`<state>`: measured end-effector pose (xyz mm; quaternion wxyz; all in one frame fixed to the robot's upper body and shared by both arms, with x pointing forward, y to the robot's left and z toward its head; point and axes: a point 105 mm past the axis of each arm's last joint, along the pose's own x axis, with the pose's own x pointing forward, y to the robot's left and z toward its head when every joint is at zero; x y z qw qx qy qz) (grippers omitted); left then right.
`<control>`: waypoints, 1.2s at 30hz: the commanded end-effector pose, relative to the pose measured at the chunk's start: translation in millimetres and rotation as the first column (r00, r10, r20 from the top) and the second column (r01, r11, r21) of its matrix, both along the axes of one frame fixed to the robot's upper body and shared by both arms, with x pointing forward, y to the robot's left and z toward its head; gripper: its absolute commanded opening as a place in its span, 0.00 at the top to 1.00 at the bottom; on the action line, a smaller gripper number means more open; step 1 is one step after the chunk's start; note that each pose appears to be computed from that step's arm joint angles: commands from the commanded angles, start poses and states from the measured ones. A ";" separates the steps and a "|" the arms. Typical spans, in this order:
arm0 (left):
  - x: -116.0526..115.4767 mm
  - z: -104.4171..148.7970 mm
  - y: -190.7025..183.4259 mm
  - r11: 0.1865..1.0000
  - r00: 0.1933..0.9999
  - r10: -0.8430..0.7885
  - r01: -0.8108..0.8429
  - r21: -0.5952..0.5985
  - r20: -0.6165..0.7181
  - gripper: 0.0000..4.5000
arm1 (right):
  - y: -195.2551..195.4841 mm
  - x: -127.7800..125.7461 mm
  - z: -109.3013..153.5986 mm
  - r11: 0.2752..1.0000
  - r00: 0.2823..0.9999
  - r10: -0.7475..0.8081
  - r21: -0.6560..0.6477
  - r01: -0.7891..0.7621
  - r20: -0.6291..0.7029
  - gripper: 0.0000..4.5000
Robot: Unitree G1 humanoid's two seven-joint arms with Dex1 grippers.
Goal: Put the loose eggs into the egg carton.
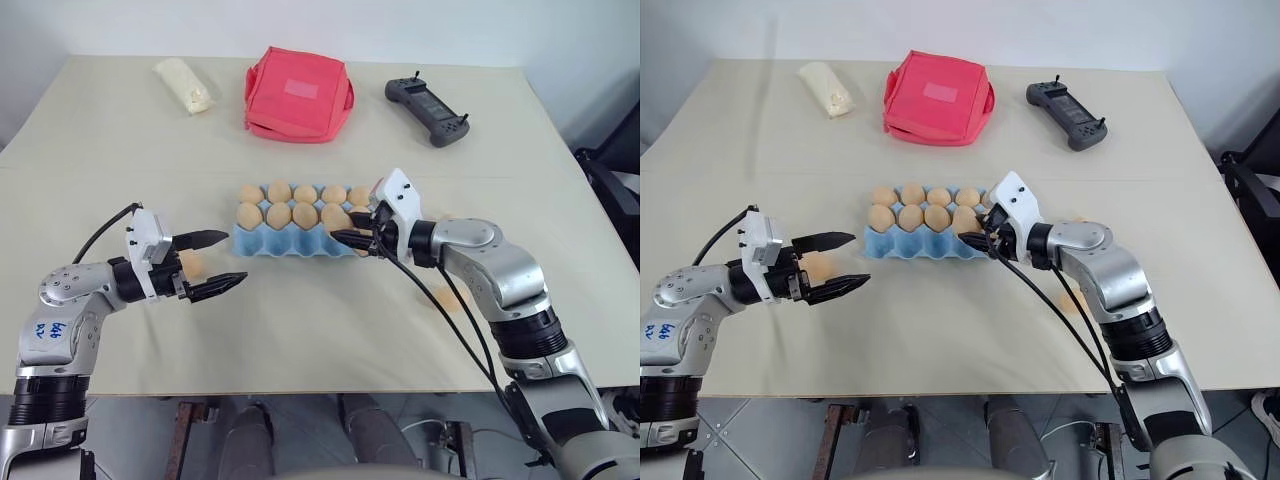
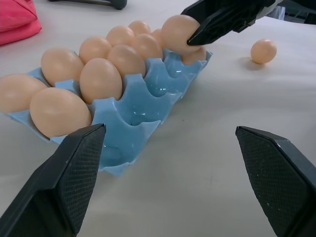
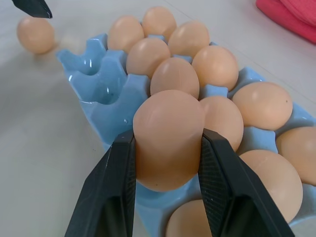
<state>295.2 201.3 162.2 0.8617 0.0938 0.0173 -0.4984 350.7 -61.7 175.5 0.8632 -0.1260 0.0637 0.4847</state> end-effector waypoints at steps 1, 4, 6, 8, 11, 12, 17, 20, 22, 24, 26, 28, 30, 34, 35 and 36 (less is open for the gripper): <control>-2.5 9.7 -1.1 1.000 0.999 -0.006 0.006 -0.008 0.052 0.00 | 5.2 1.6 10.6 1.000 0.998 0.008 -0.009 -0.008 0.057 0.54; -1.9 9.6 -1.7 1.000 0.999 -0.008 0.008 -0.008 0.053 0.00 | 3.4 3.0 12.0 1.000 0.998 -0.004 -0.006 0.005 0.068 0.33; -1.6 9.5 -1.9 1.000 0.999 -0.009 0.009 -0.008 0.053 0.00 | 2.4 1.8 14.5 1.000 0.997 -0.005 0.002 0.004 0.071 0.18; -1.3 9.5 -2.5 1.000 0.999 -0.012 0.012 -0.008 0.053 0.00 | 0.9 0.0 17.9 1.000 0.997 -0.005 0.011 0.004 0.075 0.03; -0.2 9.6 -3.7 1.000 0.998 -0.017 0.017 -0.009 0.053 0.00 | -3.1 -3.5 24.0 1.000 0.997 -0.006 0.022 0.004 0.082 0.01; 0.6 9.9 -4.5 1.000 0.998 -0.020 0.021 -0.009 0.054 0.00 | -8.0 -6.3 29.7 0.999 0.995 -0.010 0.032 0.007 0.096 0.01; 2.7 10.8 -5.9 0.999 0.998 -0.030 0.031 -0.010 0.055 0.00 | -44.9 -30.3 43.3 0.999 0.995 -0.014 0.037 0.010 0.103 0.01; 3.5 10.5 -5.6 0.999 0.998 -0.037 0.037 -0.006 0.050 0.00 | -77.0 -48.3 39.4 0.999 0.997 -0.035 -0.001 0.035 0.064 0.01; 4.5 10.6 -5.4 0.999 0.998 -0.039 0.039 -0.005 0.049 0.00 | -94.4 -56.9 36.3 0.998 0.997 -0.060 -0.016 0.061 0.038 0.01; 5.5 10.5 -5.2 0.999 0.998 -0.041 0.041 -0.004 0.048 0.00 | -112.5 -65.0 32.8 0.995 0.995 -0.093 -0.033 0.094 0.029 0.01; 6.0 10.2 -5.2 0.999 0.998 -0.044 0.044 -0.003 0.046 0.00 | -131.4 -72.8 29.1 0.989 0.990 -0.139 -0.046 0.140 0.024 0.01; 6.2 9.7 -5.1 0.999 0.998 -0.047 0.047 -0.001 0.044 0.00 | -149.6 -80.8 25.5 0.980 0.981 -0.191 -0.049 0.192 0.020 0.01; 6.3 9.2 -4.8 0.999 0.998 -0.049 0.049 -0.001 0.042 0.00 | -162.7 -89.7 21.2 0.973 0.974 -0.227 -0.047 0.227 0.009 0.01; 6.0 8.1 -4.3 0.999 0.998 -0.053 0.053 0.000 0.037 0.00 | -182.3 -110.8 5.9 0.964 0.965 -0.260 -0.072 0.256 -0.047 0.01; 6.1 8.0 -4.1 0.999 0.998 -0.054 0.054 0.001 0.037 0.00 | -185.7 -114.9 2.8 0.962 0.963 -0.265 -0.082 0.260 -0.057 0.01; 6.3 7.9 -3.8 0.999 0.998 -0.054 0.054 0.002 0.037 0.00 | -187.8 -118.4 0.7 0.961 0.961 -0.268 -0.090 0.262 -0.064 0.01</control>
